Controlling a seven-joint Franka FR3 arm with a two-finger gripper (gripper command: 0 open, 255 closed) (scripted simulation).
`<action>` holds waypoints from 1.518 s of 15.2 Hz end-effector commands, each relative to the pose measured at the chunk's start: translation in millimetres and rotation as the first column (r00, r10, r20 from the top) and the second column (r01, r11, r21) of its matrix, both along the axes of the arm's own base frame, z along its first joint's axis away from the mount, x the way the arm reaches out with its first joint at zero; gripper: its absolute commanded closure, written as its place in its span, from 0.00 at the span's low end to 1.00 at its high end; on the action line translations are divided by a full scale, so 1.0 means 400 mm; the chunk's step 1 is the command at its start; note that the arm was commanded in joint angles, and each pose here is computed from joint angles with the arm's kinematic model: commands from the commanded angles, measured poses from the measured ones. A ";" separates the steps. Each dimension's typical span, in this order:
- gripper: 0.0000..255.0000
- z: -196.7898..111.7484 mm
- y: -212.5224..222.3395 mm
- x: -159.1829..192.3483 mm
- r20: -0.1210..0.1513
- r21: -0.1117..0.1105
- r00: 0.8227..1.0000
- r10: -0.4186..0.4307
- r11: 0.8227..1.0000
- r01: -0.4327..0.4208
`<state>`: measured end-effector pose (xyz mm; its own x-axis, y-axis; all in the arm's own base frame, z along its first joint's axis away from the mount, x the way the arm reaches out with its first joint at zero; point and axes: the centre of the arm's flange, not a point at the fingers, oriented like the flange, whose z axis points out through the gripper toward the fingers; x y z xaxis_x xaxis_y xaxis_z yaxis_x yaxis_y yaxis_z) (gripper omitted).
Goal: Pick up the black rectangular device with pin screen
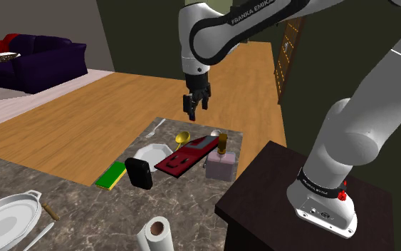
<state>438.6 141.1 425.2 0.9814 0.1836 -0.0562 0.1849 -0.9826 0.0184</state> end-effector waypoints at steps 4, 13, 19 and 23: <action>0.00 -0.087 0.119 0.068 0.010 0.006 0.999 0.030 1.000 -0.030; 0.00 -0.247 0.328 0.194 0.028 0.015 0.996 0.085 0.996 -0.085; 0.00 -0.351 0.472 0.272 0.040 0.021 0.992 0.121 0.992 -0.122; 0.00 -0.409 0.554 0.315 0.047 0.024 0.989 0.141 0.990 -0.143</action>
